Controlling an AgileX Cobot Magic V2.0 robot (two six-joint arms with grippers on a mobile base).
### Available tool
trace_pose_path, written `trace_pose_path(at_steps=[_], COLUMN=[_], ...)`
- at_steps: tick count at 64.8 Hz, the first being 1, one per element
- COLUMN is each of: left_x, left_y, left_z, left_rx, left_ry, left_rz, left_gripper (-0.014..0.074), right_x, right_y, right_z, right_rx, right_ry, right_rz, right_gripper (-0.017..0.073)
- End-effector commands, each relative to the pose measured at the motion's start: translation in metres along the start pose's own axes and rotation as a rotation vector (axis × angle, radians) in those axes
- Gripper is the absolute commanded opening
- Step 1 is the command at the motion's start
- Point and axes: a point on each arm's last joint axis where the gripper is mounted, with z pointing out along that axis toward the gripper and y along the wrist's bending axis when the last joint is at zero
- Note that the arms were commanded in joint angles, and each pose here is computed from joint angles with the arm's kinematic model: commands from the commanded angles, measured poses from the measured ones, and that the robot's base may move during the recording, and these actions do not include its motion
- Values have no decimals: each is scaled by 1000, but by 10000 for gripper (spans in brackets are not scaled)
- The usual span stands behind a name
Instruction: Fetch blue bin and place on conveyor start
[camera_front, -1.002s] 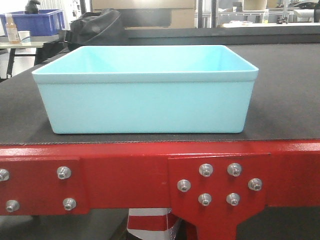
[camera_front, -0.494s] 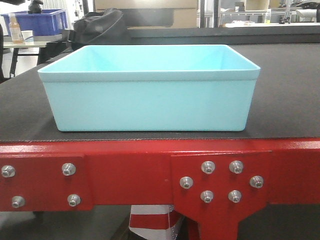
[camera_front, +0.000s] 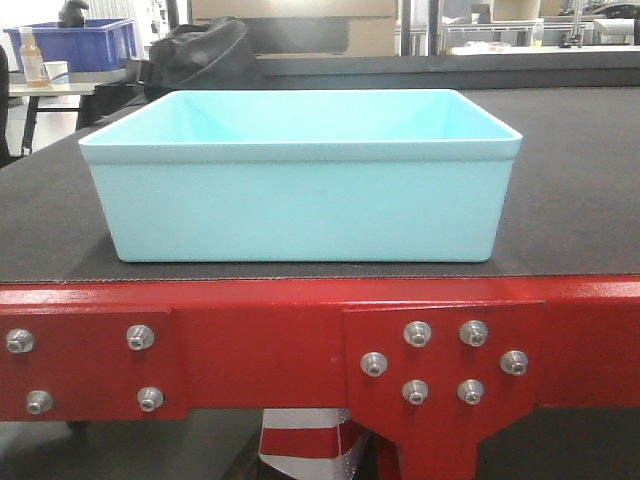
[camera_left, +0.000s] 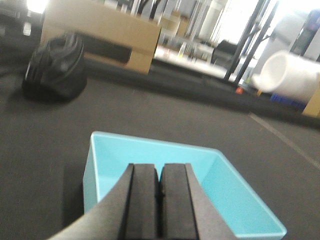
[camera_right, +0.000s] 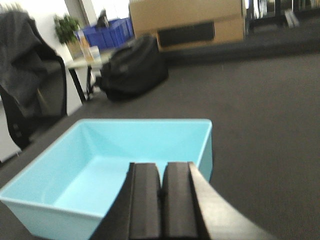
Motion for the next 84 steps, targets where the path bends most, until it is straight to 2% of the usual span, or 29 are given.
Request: trace_pose_path(at_steps=[1, 13, 49, 56, 63, 73, 84], left_x=[-8, -14, -14, -14, -14, -14, -14], left_y=[-3, -5, -5, -5, -5, -5, -5], left_z=[-12, -25, -25, -25, -25, -25, -25], left_rx=[27, 43, 47, 47, 47, 47, 47], left_ry=[-68, -122, -126, -126, -126, -126, -126], left_rz=[3, 3, 3, 3, 3, 3, 3], left_gripper=[-111, -111, -111, -111, -111, -111, -111], right_x=[-7, -13, -14, -14, -12, 2, 40], right_y=[3, 4, 4, 0, -6, -19, -34], right_z=[-11, -23, -26, -31, -38, -50, -60], right_rx=[-29, -43, -43, -5, 59, 205, 323], right_ry=[-73, -127, -138, -150, -189, -204, -185], right_rz=[-16, -16, -17, -104, -130, -269, -259], right_gripper=[-167, -167, -167, -167, -167, -167, -167])
